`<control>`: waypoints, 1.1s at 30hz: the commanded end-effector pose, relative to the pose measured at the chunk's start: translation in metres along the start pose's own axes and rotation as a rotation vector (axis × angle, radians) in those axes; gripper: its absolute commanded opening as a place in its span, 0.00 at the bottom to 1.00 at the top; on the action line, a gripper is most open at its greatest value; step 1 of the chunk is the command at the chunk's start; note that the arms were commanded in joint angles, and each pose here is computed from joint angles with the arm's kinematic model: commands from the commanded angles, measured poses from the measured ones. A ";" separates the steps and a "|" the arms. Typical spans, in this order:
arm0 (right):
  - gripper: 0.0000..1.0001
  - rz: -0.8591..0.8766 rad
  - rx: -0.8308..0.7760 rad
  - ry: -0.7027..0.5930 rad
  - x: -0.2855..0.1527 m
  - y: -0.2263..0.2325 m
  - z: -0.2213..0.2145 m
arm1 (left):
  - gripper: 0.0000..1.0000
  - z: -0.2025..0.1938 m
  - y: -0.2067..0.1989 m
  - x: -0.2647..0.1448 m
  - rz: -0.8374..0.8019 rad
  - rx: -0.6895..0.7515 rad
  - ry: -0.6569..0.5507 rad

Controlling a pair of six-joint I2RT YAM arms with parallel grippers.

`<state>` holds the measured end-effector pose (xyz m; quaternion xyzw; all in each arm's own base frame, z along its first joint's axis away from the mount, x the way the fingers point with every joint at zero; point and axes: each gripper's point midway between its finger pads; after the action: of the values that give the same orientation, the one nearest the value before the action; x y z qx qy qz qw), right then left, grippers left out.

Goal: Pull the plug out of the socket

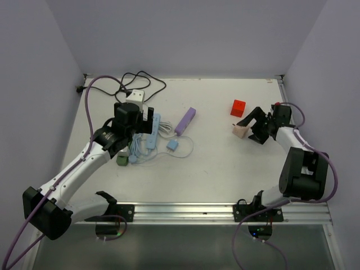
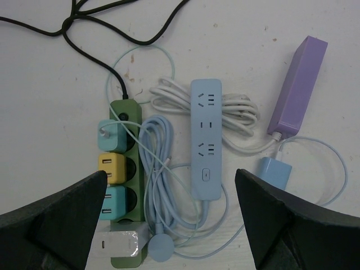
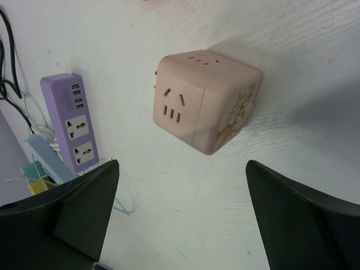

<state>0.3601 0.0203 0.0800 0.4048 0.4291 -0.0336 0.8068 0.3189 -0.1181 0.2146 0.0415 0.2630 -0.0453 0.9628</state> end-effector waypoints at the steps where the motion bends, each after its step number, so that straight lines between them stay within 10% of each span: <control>1: 0.99 -0.007 -0.040 -0.026 -0.021 0.006 0.000 | 1.00 0.006 0.015 0.001 0.078 -0.012 -0.028; 33: 0.99 0.279 -0.305 0.119 -0.044 0.079 -0.077 | 1.00 -0.119 0.076 0.008 0.350 -0.139 0.353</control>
<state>0.3119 0.1063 0.1233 0.3336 0.4368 0.1385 0.8238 0.2701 -0.0331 0.1158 0.0304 0.4209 0.1431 0.8952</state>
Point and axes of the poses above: each gripper's point midway between its finger pads, its own x axis out along the fingers, its own y axis along the line the jaws close on, z = x × y
